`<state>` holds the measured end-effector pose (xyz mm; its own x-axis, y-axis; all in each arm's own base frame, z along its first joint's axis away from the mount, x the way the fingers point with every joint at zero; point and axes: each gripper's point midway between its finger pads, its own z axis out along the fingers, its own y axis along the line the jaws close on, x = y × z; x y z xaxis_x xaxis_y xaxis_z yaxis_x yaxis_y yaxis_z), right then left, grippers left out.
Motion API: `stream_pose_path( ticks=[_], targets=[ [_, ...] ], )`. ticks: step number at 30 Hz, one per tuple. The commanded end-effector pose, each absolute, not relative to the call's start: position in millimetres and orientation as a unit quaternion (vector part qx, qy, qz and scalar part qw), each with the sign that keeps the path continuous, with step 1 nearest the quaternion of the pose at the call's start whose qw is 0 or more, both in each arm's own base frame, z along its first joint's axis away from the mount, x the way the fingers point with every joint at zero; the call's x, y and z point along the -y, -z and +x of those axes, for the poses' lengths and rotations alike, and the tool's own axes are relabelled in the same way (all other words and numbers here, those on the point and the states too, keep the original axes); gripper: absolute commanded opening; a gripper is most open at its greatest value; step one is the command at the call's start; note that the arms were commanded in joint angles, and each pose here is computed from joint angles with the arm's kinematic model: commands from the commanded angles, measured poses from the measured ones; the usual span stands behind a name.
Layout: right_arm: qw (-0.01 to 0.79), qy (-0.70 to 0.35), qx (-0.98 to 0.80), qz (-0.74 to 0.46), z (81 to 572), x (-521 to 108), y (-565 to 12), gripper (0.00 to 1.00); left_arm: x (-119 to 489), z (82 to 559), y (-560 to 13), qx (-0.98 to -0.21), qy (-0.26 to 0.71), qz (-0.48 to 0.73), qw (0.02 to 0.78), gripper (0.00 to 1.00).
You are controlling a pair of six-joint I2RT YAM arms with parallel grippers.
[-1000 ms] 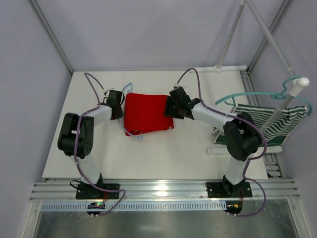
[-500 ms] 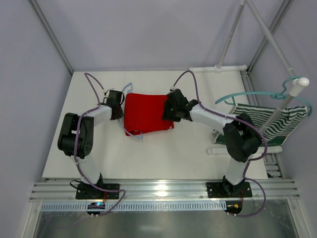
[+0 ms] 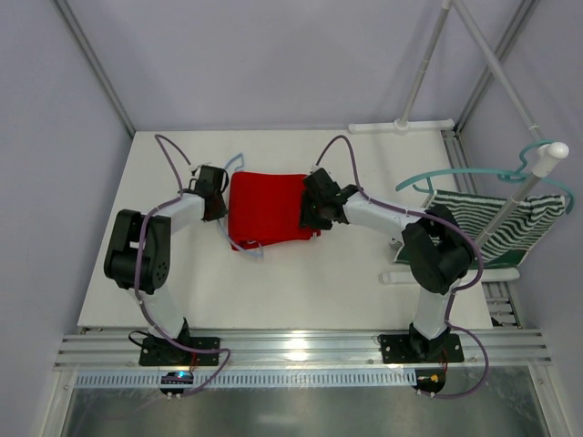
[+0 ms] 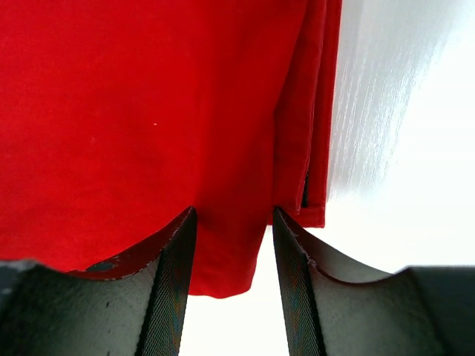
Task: Place the trousers on the hanger
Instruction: Place trousers on hanger
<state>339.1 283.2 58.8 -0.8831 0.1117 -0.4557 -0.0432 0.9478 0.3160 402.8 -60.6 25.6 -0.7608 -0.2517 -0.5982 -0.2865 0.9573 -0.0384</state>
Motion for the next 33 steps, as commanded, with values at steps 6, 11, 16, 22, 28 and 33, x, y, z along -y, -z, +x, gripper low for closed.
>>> stream_pose_path(
  ticks=[6,11,16,22,28,33],
  targets=[
    [0.246,-0.160,-0.956,0.017,342,-294,-67,0.47,69,389,-31,-0.947,-0.016,-0.113,0.300,0.00],
    [0.273,-0.113,-0.955,0.010,354,-278,-81,0.04,67,386,-30,-0.950,-0.026,-0.112,0.292,0.00],
    [0.325,-0.052,-0.944,0.020,376,-248,-103,0.04,56,385,-30,-0.953,-0.074,-0.100,0.277,0.01],
    [0.336,-0.032,-0.941,0.031,394,-227,-87,0.04,47,379,-28,-0.953,-0.106,-0.089,0.268,0.00],
    [0.378,-0.033,-0.924,0.035,407,-223,-108,0.04,45,378,-25,-0.954,-0.114,-0.082,0.264,0.00],
    [0.369,0.001,-0.928,0.060,416,-200,-80,0.04,45,377,-25,-0.954,-0.114,-0.082,0.263,0.00]
  ],
)
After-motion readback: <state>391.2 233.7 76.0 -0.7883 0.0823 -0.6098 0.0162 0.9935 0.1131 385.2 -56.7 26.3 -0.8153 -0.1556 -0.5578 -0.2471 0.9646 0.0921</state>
